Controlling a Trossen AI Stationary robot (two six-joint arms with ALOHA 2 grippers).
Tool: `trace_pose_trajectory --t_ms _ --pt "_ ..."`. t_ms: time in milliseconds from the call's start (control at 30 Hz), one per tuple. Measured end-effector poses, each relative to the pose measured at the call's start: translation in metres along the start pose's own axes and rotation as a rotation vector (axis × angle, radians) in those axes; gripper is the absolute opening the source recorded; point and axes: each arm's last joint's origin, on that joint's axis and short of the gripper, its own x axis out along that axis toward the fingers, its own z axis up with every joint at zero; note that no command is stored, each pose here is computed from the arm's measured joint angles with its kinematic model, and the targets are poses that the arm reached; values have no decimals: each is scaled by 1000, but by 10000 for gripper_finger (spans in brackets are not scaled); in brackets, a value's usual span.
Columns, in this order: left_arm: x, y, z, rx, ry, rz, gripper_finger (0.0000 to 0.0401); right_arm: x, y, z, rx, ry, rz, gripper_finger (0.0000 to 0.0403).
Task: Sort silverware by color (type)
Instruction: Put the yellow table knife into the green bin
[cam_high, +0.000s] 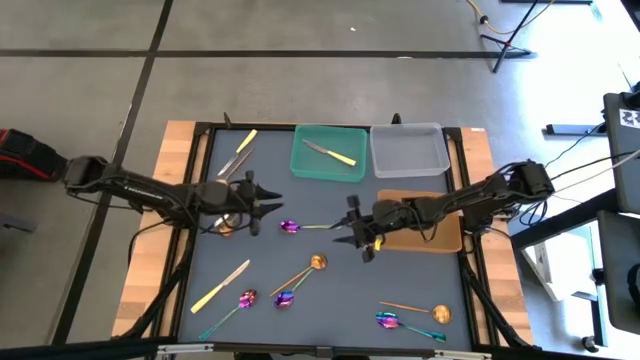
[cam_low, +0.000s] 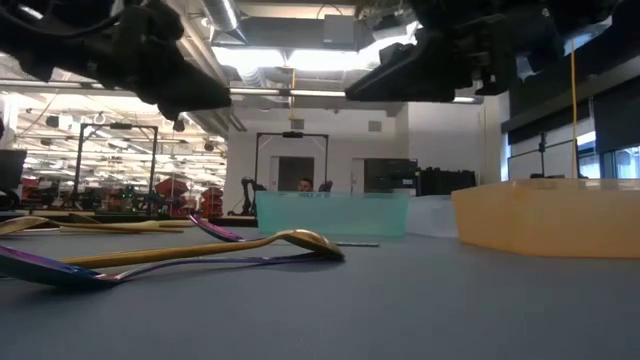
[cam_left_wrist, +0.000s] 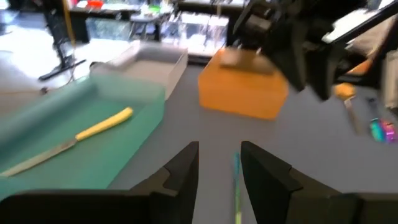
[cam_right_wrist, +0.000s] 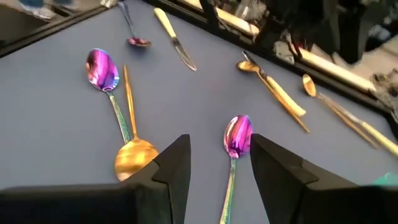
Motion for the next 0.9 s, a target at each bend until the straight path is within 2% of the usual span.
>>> trace_pose_trajectory --t_ms 100,233,333,433,600,700,900 --pt "6 -3 7 -25 102 98 114 -7 -9 -1 -16 -50 3 152" --pt "9 -7 14 -72 319 199 114 -13 -27 -2 -27 -122 24 152" --pt "3 -6 15 -122 514 292 114 -15 -37 -2 -42 -180 42 152" --pt "-7 -3 21 -216 636 408 114 -17 -42 -1 -68 -220 56 152" --pt "-20 0 20 -386 749 540 114 -15 -40 -1 -69 -223 80 152" --pt "-25 5 13 -457 833 587 114 -14 -31 -5 -35 -176 150 152" --pt "-19 13 -5 -505 956 639 114 -11 -12 -2 -41 -148 220 152"
